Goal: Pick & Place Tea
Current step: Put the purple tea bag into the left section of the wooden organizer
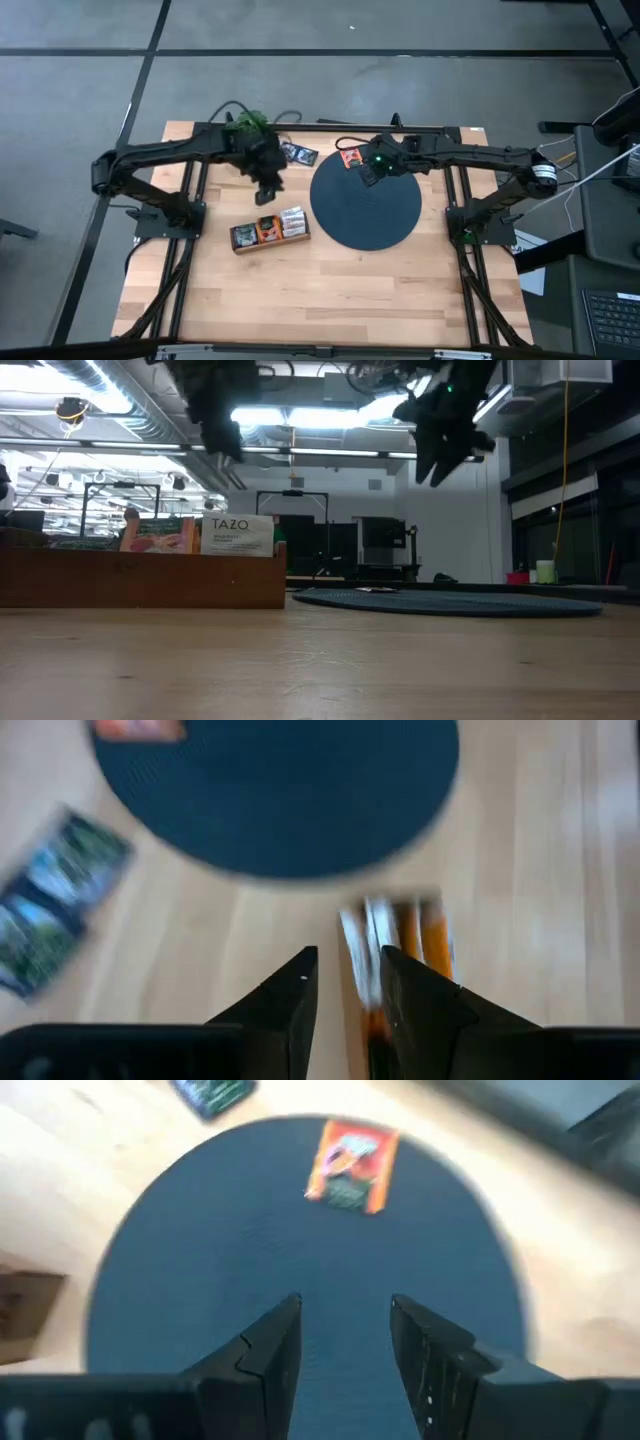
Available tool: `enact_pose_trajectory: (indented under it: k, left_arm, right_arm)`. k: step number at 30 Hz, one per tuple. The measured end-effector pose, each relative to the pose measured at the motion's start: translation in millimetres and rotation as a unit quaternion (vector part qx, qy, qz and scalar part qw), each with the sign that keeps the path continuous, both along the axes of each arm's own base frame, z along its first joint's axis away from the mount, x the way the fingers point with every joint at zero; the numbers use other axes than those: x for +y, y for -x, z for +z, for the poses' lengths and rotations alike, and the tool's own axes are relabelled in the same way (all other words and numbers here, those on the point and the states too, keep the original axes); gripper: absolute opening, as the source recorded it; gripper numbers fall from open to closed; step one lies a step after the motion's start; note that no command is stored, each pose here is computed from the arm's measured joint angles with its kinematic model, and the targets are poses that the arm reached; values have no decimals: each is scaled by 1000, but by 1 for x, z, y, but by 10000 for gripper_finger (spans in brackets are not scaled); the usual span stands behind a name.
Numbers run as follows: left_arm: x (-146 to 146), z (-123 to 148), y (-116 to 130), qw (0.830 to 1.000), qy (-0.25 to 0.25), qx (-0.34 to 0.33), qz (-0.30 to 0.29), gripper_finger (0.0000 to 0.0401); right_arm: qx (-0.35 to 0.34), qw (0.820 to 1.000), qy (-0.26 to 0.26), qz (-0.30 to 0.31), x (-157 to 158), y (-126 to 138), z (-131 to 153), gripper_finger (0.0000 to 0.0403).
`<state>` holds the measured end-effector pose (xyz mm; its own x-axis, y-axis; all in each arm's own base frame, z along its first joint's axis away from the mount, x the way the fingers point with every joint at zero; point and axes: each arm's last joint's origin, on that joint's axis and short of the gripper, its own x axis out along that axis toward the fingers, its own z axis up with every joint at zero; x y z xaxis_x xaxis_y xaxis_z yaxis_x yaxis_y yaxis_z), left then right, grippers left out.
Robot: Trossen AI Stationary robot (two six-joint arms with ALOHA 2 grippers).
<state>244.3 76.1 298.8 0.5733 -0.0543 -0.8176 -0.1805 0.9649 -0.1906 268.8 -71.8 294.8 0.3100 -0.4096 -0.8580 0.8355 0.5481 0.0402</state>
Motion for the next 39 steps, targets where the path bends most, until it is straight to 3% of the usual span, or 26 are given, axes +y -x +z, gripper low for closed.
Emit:
enact_pose_trajectory:
  k: [5,10,17,25,29,39]
  left_arm:
    - [13,12,-6,995,0,-80,57,109]
    - [21,10,-19,992,-3,-109,68,106]
    - [37,-19,-59,987,26,-122,105,103]
    - [65,-41,-93,983,-25,-42,174,99]
    - [89,-45,-92,972,-39,-12,233,98]
    - [134,-44,-67,944,4,-22,330,91]
  right_arm:
    - [-102,992,-69,10,-3,13,-33,155]
    - [-205,972,-115,8,-1,28,-57,155]
    - [-194,968,-154,-33,-8,45,-89,155]
    - [-226,969,-101,19,-22,36,-88,155]
    - [-262,960,-88,42,-27,32,-82,155]
    - [-286,952,-56,88,-32,17,-72,154]
